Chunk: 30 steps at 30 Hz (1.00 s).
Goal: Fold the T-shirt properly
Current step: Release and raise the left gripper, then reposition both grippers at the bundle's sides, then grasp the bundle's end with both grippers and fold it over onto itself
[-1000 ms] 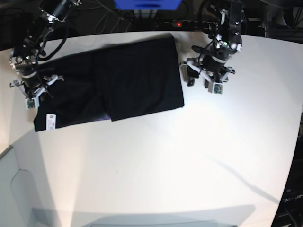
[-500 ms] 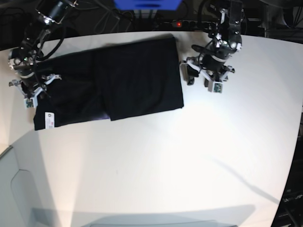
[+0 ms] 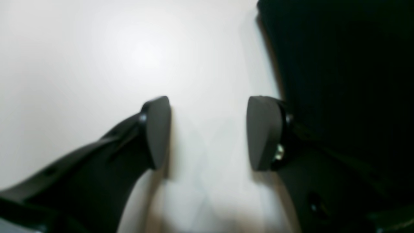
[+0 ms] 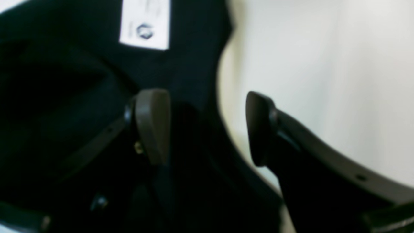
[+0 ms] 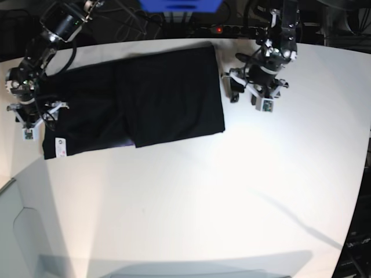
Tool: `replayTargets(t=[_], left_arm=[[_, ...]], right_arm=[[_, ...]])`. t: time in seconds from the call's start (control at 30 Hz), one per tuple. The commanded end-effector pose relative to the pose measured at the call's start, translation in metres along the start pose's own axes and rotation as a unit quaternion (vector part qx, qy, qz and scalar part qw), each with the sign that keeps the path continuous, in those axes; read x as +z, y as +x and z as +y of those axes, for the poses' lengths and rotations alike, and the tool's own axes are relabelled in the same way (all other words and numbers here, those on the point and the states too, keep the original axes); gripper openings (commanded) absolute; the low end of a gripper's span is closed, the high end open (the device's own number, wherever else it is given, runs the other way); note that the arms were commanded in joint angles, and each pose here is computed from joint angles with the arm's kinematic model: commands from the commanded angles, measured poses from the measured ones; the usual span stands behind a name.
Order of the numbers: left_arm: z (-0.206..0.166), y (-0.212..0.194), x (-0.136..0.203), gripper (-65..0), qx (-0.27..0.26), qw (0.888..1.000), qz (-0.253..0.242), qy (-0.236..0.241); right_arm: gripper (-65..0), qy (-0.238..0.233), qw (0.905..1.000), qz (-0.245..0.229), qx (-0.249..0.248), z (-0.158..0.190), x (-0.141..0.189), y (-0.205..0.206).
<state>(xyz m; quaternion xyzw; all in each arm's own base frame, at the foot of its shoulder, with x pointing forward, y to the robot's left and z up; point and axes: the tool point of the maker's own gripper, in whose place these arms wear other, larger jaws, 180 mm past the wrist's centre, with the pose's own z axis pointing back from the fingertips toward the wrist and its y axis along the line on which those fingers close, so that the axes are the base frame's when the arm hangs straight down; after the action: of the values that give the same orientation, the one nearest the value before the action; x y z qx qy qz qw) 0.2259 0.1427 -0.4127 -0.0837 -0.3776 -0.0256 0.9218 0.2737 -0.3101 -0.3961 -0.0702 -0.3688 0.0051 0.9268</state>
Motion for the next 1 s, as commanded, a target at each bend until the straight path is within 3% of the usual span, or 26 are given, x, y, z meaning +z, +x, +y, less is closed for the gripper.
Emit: replayTargets(t=[0.0,0.2,0.47,0.8,0.87,0.97], left_arm=[[0.0,0.013,0.003,-28.4,-0.004,1.0,-0.023,-0.002],[0.001,0.011,0.003,-28.4,-0.004,1.0,-0.019,-0.001],[0.001,0.009,0.004,-28.4,-0.004,1.0,-0.018,-0.001],[0.001,0.01,0.004,-28.4,-0.004,1.0,-0.019,0.0],[0.001,0.01,0.004,-28.4,-0.004,1.0,-0.019,0.0],[0.001,0.01,0.004,-28.4,-0.004,1.0,-0.019,0.0]], right_arm=[[-27.4,-0.003,0.9998,-0.022,0.002,-0.006,0.0,0.014],[-27.4,0.007,0.9999,-0.001,-0.007,-0.005,-0.008,-0.001],[-27.4,-0.009,0.9995,-0.008,-0.03,-0.02,-0.006,0.002],[-28.1,0.02,0.9972,0.041,-0.06,-0.005,-0.022,-0.038],[-31.6,0.023,0.9967,0.045,-0.063,-0.003,-0.023,-0.042],[-42.3,0.025,0.9965,0.048,-0.064,-0.002,-0.024,-0.044]])
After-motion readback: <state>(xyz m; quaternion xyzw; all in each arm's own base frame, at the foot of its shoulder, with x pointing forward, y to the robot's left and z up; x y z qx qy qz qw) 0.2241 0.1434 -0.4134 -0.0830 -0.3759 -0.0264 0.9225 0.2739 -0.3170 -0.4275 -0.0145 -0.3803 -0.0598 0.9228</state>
